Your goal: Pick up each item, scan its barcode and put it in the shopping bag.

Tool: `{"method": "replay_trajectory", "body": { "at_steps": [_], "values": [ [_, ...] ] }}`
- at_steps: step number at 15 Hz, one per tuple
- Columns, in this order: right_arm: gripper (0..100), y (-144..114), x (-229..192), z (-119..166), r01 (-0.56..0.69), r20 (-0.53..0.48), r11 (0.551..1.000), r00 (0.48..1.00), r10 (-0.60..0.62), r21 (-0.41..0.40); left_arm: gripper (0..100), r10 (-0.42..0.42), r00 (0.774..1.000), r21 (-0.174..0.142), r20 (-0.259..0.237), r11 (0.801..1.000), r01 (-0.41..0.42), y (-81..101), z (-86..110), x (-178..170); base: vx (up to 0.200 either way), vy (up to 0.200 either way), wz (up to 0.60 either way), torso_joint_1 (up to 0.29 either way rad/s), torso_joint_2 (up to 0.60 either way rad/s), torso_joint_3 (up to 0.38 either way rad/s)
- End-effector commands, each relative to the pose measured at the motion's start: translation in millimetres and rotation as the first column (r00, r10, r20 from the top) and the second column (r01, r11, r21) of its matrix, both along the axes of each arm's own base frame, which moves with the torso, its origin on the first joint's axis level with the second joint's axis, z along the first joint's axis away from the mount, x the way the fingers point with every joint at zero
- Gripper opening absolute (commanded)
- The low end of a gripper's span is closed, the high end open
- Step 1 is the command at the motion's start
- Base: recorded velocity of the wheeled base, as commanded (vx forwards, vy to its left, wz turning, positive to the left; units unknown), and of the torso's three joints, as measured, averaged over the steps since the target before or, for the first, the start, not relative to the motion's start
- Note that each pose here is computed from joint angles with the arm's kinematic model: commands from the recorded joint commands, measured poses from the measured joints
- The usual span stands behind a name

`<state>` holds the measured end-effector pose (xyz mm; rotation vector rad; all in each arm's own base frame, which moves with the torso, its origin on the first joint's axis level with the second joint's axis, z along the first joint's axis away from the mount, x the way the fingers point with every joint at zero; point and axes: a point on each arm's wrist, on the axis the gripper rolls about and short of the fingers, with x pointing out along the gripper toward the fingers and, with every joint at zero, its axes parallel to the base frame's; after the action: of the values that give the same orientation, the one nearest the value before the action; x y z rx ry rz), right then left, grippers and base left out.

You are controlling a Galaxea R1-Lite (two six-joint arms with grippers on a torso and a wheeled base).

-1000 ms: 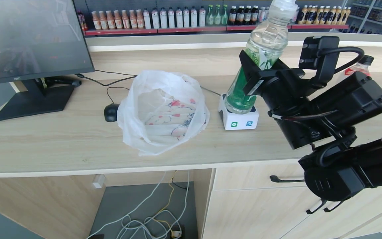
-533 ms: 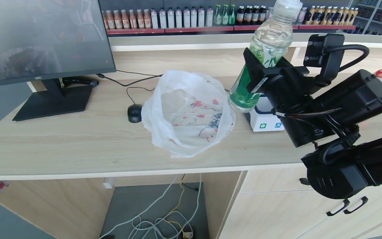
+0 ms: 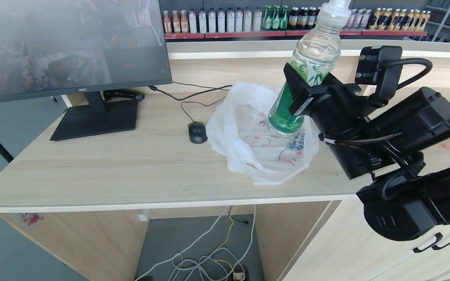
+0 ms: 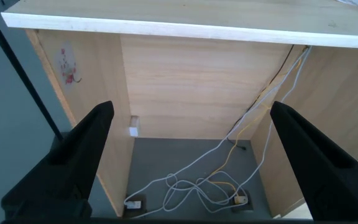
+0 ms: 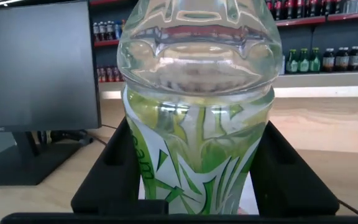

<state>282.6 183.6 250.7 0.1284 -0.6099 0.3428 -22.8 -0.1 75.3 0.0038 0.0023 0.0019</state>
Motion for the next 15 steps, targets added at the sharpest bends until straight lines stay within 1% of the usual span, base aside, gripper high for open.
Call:
{"method": "replay_trajectory", "body": {
  "at_steps": [1, 5, 8, 13, 15],
  "values": [
    [0, 0, -2, 0, -0.003, 0.0, 1.0, 1.0, 0.003, 0.0, 100, 0.0, 1.0, 0.001, 0.001, 1.0, 0.0, 0.0, 0.0, 0, 0.0, 0.0, 0.0, 0.0, 0.0, 0.0],
    [0, 3, -3, -1, -0.008, -0.001, 1.0, 1.0, 0.008, -0.007, 100, 0.0, 1.0, 0.001, 0.001, 1.0, 0.0, 0.0, 0.0, 0, 0.0, 0.0, 0.0, 0.0, 0.0, 0.0],
    [0, 2, -4, -7, -0.009, -0.022, 1.0, 1.0, 0.008, -0.018, 100, 0.0, 1.0, 0.001, 0.001, 1.0, 0.0, 0.0, 0.0, 0, 0.0, 0.0, 0.0, 0.0, 0.0, 0.0],
    [0, 6, 3, -24, -0.014, -0.064, 0.998, 0.998, 0.01, -0.061, 100, 0.0, 1.0, 0.001, 0.001, 1.0, 0.0, 0.0, 0.0, 0, 0.0, 0.0, 0.0, 0.0, 0.0, 0.0],
    [0, 8, 7, -28, -0.015, -0.107, 0.996, 0.994, 0.006, -0.089, 100, 0.0, 1.0, 0.001, 0.001, 1.0, 0.0, 0.0, 0.0, 0, 0.0, 0.0, 0.0, 0.0, 0.0, 0.0]
  ]
}}
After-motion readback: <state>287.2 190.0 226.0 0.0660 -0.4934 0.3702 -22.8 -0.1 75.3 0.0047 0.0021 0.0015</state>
